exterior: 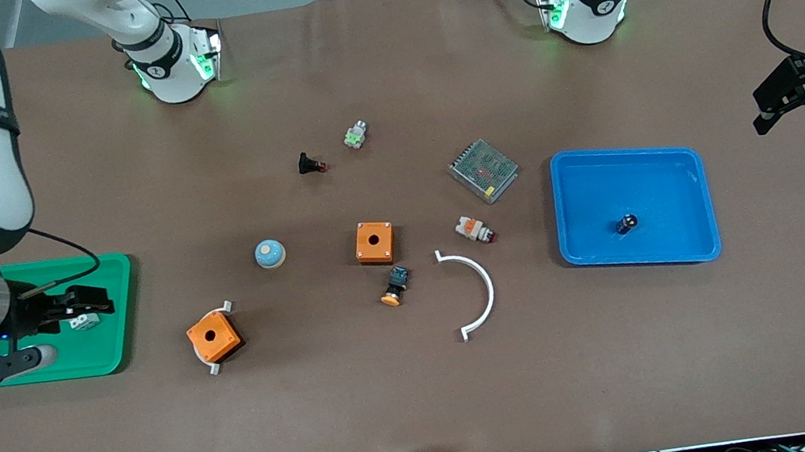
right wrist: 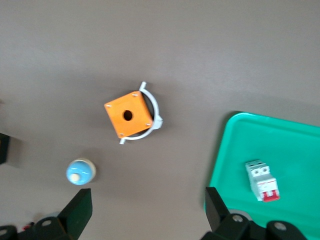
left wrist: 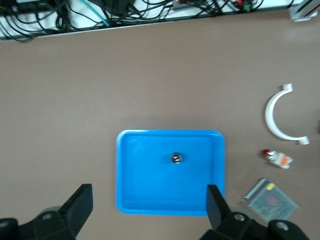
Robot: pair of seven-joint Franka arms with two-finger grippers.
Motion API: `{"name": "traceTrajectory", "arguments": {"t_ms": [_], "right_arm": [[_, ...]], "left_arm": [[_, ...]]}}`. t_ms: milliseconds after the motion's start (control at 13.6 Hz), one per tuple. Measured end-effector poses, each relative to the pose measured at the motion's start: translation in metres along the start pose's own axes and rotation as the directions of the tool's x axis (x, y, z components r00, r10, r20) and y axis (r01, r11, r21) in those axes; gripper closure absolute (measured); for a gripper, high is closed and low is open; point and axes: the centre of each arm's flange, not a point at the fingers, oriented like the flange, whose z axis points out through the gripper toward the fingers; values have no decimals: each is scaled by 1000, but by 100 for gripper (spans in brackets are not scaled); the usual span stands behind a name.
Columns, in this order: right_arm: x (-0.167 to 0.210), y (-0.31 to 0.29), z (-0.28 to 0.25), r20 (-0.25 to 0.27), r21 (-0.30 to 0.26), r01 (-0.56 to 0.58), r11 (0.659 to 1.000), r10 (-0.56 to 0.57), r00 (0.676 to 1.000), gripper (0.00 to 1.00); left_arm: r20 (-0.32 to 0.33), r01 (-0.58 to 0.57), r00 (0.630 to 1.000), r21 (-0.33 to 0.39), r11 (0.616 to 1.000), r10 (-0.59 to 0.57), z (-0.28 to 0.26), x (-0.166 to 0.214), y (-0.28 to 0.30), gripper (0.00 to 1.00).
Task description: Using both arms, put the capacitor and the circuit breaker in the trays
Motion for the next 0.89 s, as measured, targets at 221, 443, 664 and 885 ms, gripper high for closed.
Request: {"name": "traceTrajectory", "arguments": {"t_ms": [221, 443, 664, 885], "right_arm": [[-10, -33, -26, -11, 9, -76, 997, 76, 997, 0], [-36, -28, -75, -43, 0, -101, 995, 101, 994, 0], [-81, -17, -117, -78, -11, -111, 994, 110, 991, 0], [-122, -8, -131, -83, -8, -115, 993, 114, 990, 0]], "left_arm": [[14, -19, 1000, 16, 1000, 19, 1, -1, 11, 0], [48, 11, 999, 11, 1000, -11, 3, -4, 12, 0], [56, 20, 998, 6, 1000, -21, -1, -6, 9, 0], [56, 21, 998, 7, 1000, -21, -3, -6, 8, 0]]}}
